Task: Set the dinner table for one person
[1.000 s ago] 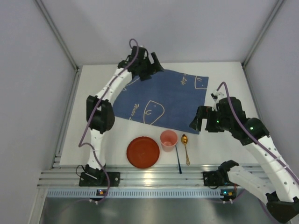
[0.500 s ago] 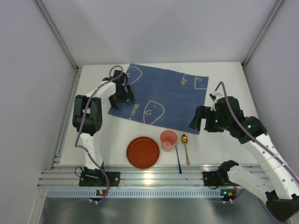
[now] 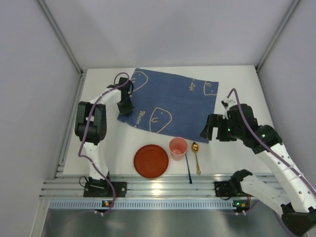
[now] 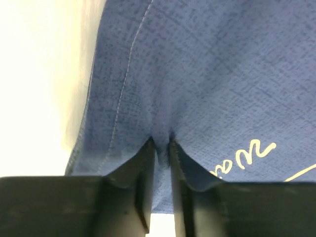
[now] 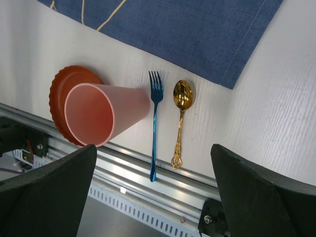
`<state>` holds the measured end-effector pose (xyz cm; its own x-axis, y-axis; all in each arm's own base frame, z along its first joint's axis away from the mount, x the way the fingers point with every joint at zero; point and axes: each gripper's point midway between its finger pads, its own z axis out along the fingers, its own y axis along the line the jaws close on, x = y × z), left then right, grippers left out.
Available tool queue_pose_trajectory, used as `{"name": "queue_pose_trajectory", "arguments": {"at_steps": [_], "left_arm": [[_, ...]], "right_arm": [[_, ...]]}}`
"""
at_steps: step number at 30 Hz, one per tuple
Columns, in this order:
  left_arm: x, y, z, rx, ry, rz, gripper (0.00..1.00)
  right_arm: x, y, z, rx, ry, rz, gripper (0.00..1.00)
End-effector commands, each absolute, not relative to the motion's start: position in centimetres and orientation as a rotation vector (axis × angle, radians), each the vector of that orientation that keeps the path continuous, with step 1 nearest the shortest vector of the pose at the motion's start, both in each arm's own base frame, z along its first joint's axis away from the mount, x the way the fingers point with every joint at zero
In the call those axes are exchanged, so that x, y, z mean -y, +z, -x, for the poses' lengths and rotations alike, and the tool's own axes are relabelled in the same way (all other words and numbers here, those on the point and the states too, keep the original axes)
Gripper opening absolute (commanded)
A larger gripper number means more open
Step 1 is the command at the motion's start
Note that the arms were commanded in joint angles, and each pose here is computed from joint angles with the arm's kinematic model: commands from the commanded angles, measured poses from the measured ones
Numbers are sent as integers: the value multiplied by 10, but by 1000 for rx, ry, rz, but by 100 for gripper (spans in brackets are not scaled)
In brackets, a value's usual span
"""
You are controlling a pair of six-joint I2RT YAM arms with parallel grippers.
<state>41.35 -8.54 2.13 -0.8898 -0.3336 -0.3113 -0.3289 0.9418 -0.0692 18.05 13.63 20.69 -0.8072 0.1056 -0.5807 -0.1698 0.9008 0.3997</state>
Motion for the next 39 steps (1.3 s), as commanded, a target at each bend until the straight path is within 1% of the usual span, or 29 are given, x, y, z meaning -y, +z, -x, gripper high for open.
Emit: {"name": "queue_pose_trajectory", "arguments": {"at_steps": [1,2,5,6,12,19,20,21,22,23,26,27,29,32,34,38,39], "left_arm": [[90,8,-388,-2849,-39,486,19],[90,8,-384,-2855,-38,489,9],[91,16,-372,-2866,-37,485,1],[94,18,-367,-2869,-39,479,0],[100,44,-338,-2837,-105,522,0],[102,43,-302,-2868,-81,524,0],[104,44,-300,-2864,-80,518,3],[104,45,-300,-2851,-80,523,10],[104,44,-296,-2856,-77,529,29],[103,45,-296,-2853,-73,529,40],[105,56,-301,-2809,-91,540,69],[107,69,-308,-2772,-111,541,74],[107,82,-312,-2746,-114,544,80],[108,107,-323,-2710,-117,538,80],[112,122,-329,-2686,-140,522,80],[114,130,-317,-2679,-170,482,80],[112,121,-308,-2704,-160,482,80]], "right_arm": [[-136,211,-182,-2396,590,67,100],[-136,210,-182,-2398,591,69,100],[-137,206,-182,-2398,598,88,100],[-138,205,-182,-2397,603,92,100],[-142,201,-182,-2396,626,115,100],[-145,211,-178,-2366,657,170,100],[-147,214,-176,-2358,677,187,100],[-149,217,-175,-2347,694,205,100],[-151,221,-173,-2331,708,230,100],[-154,224,-171,-2322,737,255,100],[-160,225,-170,-2331,763,303,100],[-161,225,-170,-2333,771,315,100],[-167,218,-170,-2360,793,344,100],[-175,200,-172,-2436,792,370,100],[-180,183,-174,-2502,778,386,98],[-195,168,-182,-2524,782,446,95],[-198,167,-184,-2524,783,456,94]]}}
